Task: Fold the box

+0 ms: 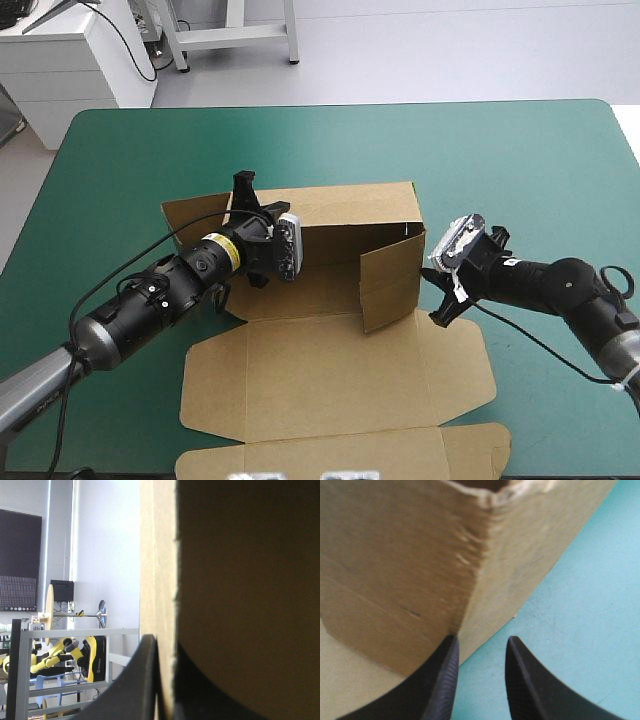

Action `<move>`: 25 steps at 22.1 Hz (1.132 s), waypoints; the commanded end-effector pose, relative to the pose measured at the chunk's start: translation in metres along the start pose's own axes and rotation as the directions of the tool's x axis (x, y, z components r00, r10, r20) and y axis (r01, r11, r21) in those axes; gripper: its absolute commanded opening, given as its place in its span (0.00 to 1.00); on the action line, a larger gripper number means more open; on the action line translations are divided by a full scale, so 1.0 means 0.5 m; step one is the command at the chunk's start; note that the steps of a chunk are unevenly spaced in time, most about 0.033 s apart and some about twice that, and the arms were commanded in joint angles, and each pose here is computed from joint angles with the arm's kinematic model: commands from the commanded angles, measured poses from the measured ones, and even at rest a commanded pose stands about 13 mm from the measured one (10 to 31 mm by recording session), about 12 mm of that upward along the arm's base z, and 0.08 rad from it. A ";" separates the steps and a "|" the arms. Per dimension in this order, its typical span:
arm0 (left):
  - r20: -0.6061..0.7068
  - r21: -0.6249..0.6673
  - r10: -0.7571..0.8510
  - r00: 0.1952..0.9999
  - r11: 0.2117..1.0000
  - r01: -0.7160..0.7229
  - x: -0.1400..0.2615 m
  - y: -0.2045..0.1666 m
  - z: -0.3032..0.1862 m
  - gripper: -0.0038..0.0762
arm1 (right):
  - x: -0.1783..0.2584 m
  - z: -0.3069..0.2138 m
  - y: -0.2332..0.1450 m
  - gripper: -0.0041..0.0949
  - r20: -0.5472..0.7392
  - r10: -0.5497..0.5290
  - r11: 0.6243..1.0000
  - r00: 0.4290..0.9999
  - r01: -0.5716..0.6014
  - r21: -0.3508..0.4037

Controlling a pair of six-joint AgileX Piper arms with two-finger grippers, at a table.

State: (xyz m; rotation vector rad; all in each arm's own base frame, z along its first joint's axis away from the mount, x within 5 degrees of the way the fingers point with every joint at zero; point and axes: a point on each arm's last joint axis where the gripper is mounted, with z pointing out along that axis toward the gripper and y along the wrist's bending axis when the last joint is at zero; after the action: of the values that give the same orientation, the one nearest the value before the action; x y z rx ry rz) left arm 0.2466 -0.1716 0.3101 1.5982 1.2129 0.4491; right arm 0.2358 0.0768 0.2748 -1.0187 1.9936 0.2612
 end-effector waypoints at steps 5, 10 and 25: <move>-0.037 0.029 -0.035 0.999 0.999 0.036 0.003 0.000 -0.007 0.04 | -0.021 -0.017 -0.001 0.48 0.047 -0.041 0.999 0.998 0.041 -0.002; -0.038 0.029 -0.028 0.999 0.999 0.029 0.003 0.000 -0.007 0.04 | -0.018 0.003 -0.006 0.56 0.049 -0.034 0.999 0.998 0.035 -0.014; -0.007 0.038 -0.024 1.000 0.999 0.024 -0.017 -0.006 -0.010 0.04 | -0.039 0.057 0.030 0.65 0.041 -0.038 0.999 0.998 0.037 0.019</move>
State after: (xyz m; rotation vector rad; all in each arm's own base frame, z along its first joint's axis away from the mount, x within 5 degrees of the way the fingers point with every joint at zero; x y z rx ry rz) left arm 0.2444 -0.1743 0.3095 1.6126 1.2049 0.4470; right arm 0.2472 0.1100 0.2572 -1.0563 1.9608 0.2321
